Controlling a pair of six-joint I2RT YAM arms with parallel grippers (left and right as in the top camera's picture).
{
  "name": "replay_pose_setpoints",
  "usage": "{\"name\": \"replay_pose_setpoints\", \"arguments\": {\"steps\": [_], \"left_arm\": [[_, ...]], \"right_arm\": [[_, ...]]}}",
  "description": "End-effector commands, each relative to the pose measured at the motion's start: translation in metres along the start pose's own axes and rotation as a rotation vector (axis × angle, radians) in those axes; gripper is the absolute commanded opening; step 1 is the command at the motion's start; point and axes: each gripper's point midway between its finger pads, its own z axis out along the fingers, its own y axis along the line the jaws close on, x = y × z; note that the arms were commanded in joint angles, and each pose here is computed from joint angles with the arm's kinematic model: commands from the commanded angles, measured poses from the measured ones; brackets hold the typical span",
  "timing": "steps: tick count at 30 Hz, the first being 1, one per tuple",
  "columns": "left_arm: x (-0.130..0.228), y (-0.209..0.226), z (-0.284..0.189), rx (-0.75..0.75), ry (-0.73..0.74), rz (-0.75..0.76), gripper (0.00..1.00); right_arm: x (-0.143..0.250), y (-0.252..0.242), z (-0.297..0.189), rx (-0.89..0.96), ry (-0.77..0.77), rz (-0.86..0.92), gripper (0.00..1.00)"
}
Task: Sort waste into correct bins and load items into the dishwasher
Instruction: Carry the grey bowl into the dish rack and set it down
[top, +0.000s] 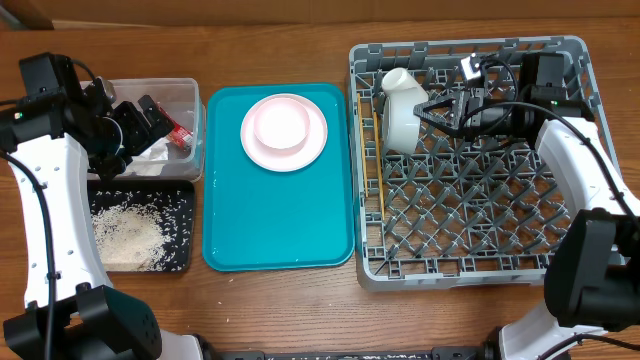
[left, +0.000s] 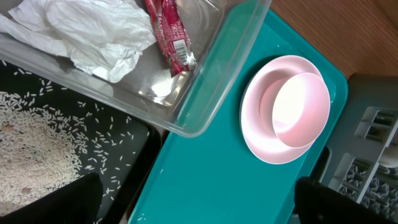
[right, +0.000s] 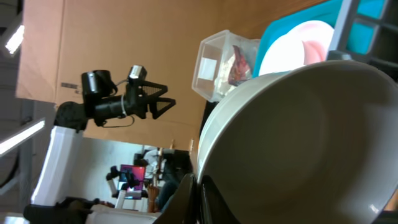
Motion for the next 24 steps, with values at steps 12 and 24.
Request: {"name": "replay_pose_setpoints", "arguments": {"steps": [12, 24], "left_arm": [[-0.004, -0.005, -0.012, 0.009, -0.038, 0.035, 1.00], [-0.004, -0.005, -0.012, 0.008, -0.037, 0.035, 1.00]], "right_arm": [[0.020, -0.048, -0.001, 0.112, -0.018, 0.072, 0.04], [0.001, -0.065, -0.058, 0.149, -0.160, 0.128, 0.34]]}}
